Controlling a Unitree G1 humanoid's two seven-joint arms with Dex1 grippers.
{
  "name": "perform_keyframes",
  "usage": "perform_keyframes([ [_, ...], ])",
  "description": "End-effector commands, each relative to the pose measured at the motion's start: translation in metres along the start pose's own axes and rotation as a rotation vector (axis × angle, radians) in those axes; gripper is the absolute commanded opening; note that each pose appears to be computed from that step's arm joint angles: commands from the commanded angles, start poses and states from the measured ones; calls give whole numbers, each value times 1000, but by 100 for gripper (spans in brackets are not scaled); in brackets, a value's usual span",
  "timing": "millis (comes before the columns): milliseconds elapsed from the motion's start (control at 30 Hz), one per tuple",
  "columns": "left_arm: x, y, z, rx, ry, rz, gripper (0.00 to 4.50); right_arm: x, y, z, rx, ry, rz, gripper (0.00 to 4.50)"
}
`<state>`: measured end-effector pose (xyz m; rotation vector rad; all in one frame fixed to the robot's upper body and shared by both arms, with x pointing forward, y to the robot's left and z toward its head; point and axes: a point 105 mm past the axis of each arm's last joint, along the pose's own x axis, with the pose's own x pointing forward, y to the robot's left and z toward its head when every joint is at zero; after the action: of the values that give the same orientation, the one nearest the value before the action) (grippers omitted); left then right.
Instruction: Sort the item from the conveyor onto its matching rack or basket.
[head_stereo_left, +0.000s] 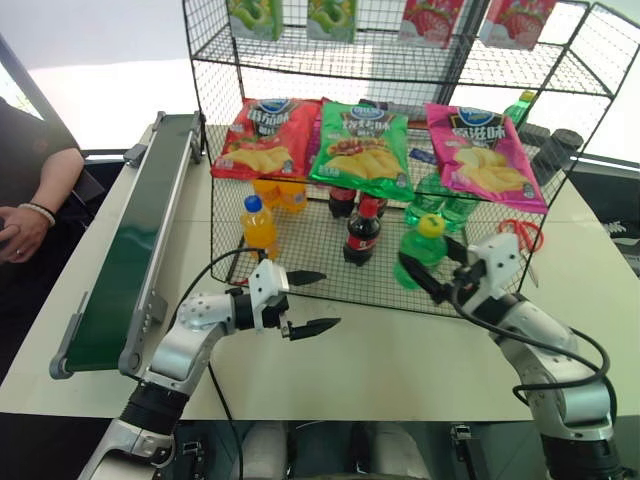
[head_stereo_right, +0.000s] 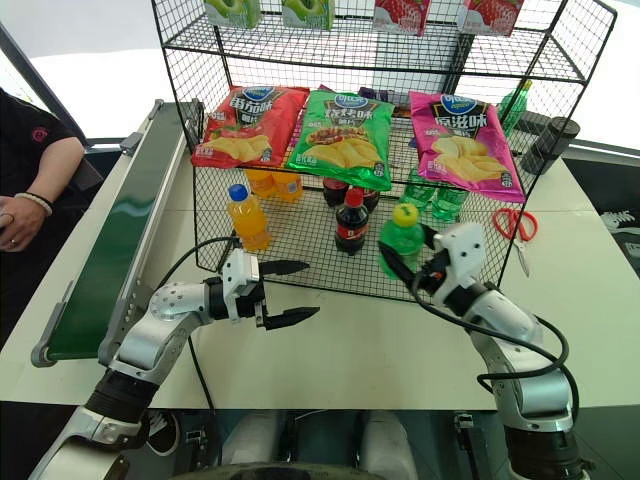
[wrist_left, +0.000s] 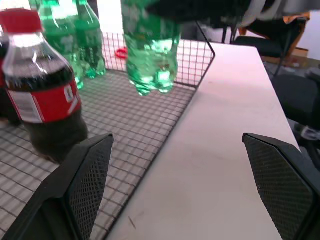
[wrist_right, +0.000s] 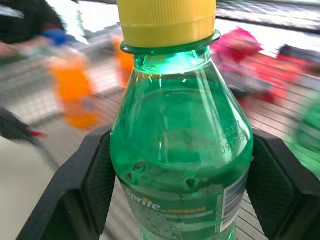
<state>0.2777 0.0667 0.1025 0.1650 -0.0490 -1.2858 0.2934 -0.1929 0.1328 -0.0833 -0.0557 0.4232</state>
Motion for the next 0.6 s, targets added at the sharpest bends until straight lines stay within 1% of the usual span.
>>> perform_keyframes([
  [33, 0, -1, 17, 51, -55, 14, 439, -9, -28, 13, -32, -107, -166, 304],
  [133, 1, -5, 21, 55, -70, 8, 439, -9, -40, 3, 0, -110, -242, 304],
  [267, 4, -9, 28, 64, -88, 2, 439, -1, -50, -14, -23, -80, -304, 304],
  [500, 4, -9, 33, 74, -94, 15, 439, 17, -58, -24, 40, -111, -380, 304],
  [600, 3, -9, 33, 77, -92, 18, 439, 20, -64, -28, 31, -105, -414, 304],
])
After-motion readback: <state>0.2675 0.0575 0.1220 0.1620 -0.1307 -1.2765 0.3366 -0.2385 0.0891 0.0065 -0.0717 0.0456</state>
